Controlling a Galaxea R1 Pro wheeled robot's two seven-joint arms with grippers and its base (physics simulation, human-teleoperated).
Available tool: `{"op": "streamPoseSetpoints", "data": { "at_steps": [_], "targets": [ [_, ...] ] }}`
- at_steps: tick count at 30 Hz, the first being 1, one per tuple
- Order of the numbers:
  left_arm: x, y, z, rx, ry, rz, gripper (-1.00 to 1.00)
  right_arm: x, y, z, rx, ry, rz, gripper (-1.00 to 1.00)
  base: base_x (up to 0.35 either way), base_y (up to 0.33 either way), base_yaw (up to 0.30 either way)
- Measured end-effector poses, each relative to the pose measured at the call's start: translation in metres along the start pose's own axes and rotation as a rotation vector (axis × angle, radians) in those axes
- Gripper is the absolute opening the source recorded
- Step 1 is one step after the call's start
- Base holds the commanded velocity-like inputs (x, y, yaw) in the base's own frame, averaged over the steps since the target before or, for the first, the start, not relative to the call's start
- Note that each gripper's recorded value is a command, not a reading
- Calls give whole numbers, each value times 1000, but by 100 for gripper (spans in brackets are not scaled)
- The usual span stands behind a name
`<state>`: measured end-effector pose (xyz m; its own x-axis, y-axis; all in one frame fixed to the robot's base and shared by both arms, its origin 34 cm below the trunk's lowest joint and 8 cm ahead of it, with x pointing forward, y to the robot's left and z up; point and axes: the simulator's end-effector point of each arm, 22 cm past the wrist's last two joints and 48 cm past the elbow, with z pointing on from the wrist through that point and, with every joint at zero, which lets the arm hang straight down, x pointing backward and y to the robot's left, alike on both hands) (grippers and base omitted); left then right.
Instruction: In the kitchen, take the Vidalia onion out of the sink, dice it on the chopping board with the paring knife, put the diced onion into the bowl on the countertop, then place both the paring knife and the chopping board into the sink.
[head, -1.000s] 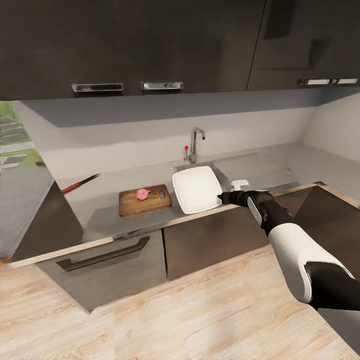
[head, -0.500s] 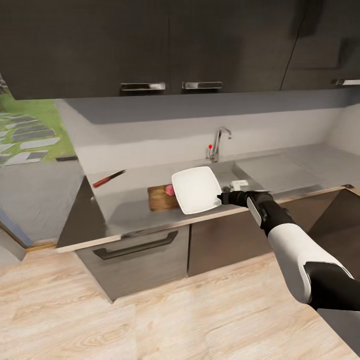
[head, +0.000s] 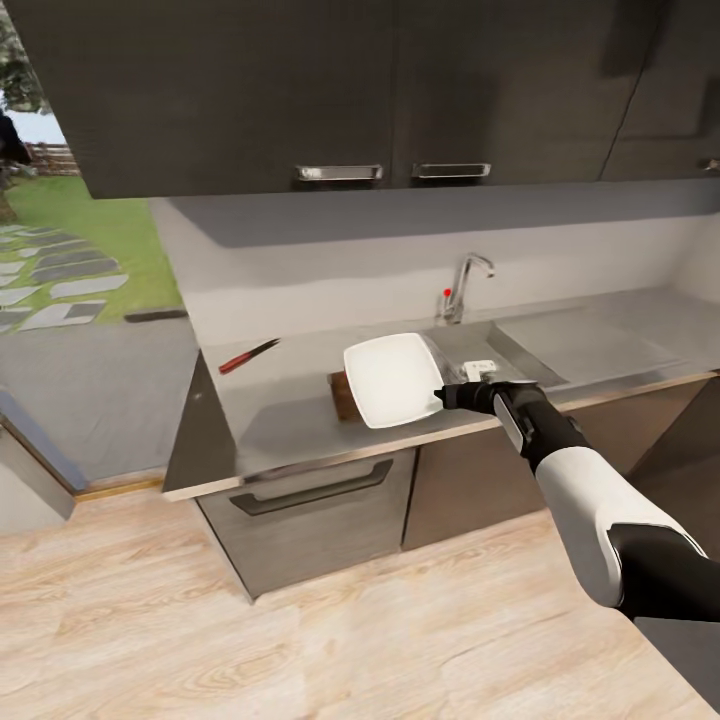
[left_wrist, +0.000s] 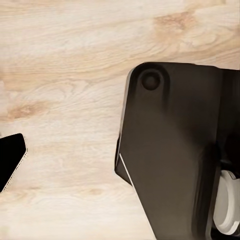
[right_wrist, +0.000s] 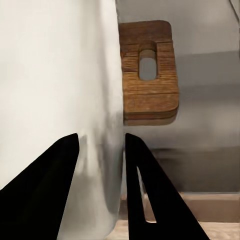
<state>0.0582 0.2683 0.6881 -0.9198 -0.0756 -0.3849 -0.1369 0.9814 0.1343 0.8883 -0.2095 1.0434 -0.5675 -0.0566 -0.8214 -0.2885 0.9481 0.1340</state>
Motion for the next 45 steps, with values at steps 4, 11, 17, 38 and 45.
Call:
{"op": "streamPoseSetpoints", "data": {
  "at_steps": [4,11,17,38,45],
  "targets": [
    [0,0,0,0,0,0,100,0,0,0,0,0,0,-100,0,295,0],
    [0,0,0,-1,0,0,100,0,0,0,1,1,0,-100,0,295,0],
    [0,0,0,-1,0,0,100,1,0,0,1,1,0,-100,0,294,0],
    [0,0,0,-1,0,0,100,0,2,1,0,1,0,-100,0,294,0],
    [0,0,0,0,0,0,100,8,7,3,7,37,14,-100,0,282,0]
  ]
}}
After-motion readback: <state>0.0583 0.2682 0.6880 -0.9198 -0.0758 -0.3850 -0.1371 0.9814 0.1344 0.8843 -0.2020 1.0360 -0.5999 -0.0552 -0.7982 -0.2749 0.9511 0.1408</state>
